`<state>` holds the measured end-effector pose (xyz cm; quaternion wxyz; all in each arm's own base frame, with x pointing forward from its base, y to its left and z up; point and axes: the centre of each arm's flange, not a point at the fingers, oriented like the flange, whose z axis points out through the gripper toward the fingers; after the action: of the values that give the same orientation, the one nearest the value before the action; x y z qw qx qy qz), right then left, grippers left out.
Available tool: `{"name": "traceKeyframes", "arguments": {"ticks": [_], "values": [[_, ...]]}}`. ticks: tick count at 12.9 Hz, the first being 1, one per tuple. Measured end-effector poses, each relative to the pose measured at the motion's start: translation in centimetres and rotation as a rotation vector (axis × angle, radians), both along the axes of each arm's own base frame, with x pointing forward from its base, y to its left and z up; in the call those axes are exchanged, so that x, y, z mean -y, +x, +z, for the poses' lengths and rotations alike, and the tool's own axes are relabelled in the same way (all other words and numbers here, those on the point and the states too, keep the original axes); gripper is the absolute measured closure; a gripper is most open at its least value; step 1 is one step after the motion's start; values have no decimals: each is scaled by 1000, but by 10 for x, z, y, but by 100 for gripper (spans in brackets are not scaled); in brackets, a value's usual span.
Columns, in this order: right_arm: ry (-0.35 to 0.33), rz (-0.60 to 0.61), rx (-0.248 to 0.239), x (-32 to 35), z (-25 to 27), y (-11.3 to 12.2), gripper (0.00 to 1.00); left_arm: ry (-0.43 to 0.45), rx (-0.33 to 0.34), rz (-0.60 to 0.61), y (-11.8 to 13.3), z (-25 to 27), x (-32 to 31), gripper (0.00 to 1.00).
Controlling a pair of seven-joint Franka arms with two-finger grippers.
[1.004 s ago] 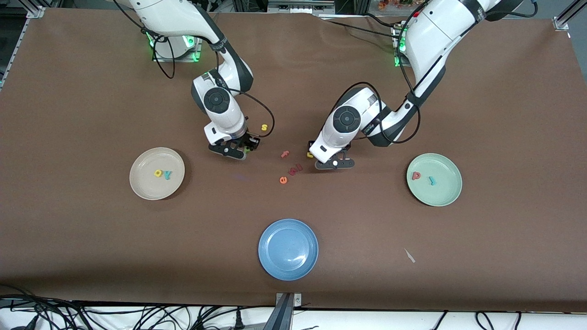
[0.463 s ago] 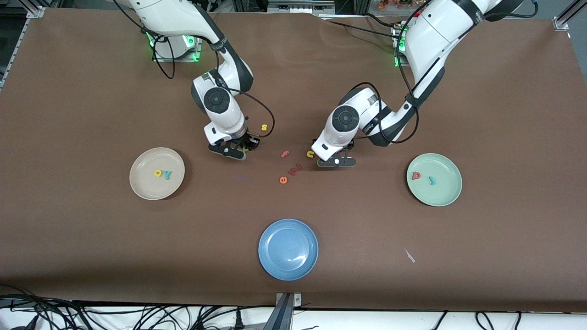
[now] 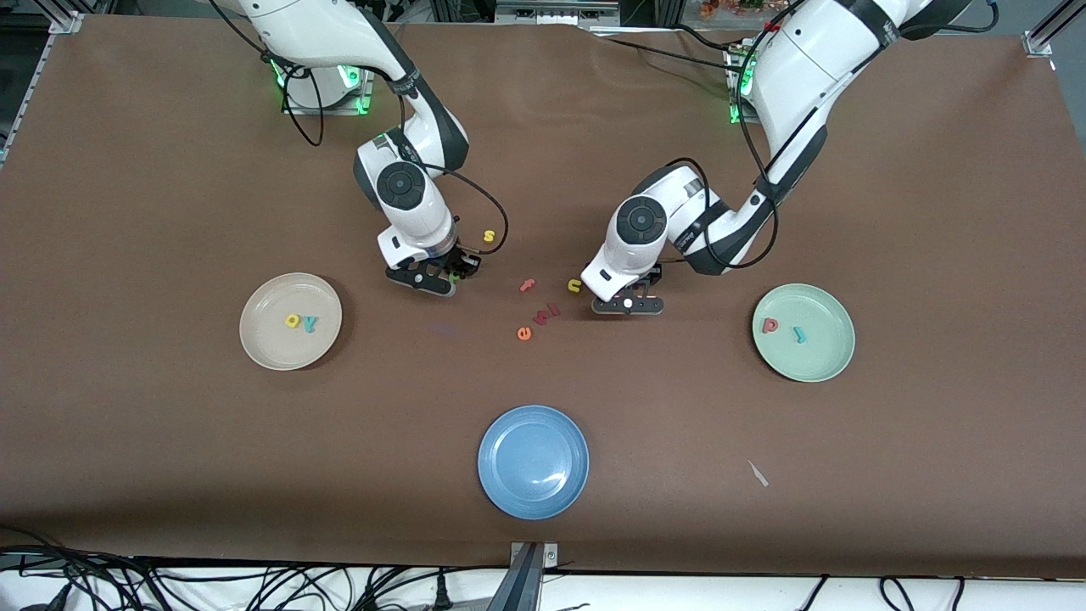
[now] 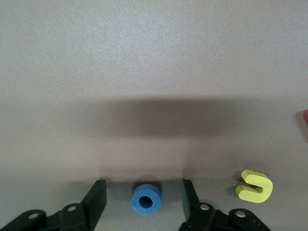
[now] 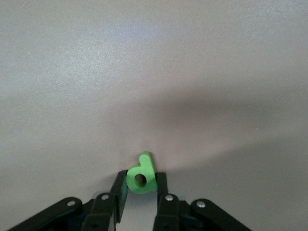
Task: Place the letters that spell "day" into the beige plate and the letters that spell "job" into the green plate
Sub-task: 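Lift the green d and carry it toward the beige plate, then open the right gripper to drop the green d on the beige plate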
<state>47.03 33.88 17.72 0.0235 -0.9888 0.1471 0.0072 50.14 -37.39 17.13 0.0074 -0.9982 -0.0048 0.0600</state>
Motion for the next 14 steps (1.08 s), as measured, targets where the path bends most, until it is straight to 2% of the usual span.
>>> {"name": "traceKeyframes", "arguments": {"ticks": [2, 4, 8, 9, 10, 11, 12, 13, 14], "values": [[1, 3, 2, -3, 5, 6, 71, 0, 0, 0, 0, 0, 0, 34], [-23, 28, -24, -2, 17, 19, 71, 3, -2, 4, 0, 0, 0, 35], [-84, 218, -69, 53, 50, 58, 71, 40, -33, 27, -8, -1, 2, 37], [-94, 256, -81, 71, 58, 65, 71, 49, -42, 27, -12, 0, 4, 41], [-100, 300, -91, 86, 66, 70, 71, 51, -43, 29, -14, 1, 7, 53], [-104, 350, -100, 101, 72, 75, 71, 53, -43, 29, -15, 1, 8, 53], [-109, 390, -109, 117, 75, 79, 71, 53, -43, 29, -15, 1, 8, 59], [-114, 416, -114, 133, 75, 83, 71, 53, -42, 30, -14, 2, 8, 72], [-120, 439, -119, 149, 74, 86, 71, 52, -42, 30, -14, 2, 8, 73]]}}
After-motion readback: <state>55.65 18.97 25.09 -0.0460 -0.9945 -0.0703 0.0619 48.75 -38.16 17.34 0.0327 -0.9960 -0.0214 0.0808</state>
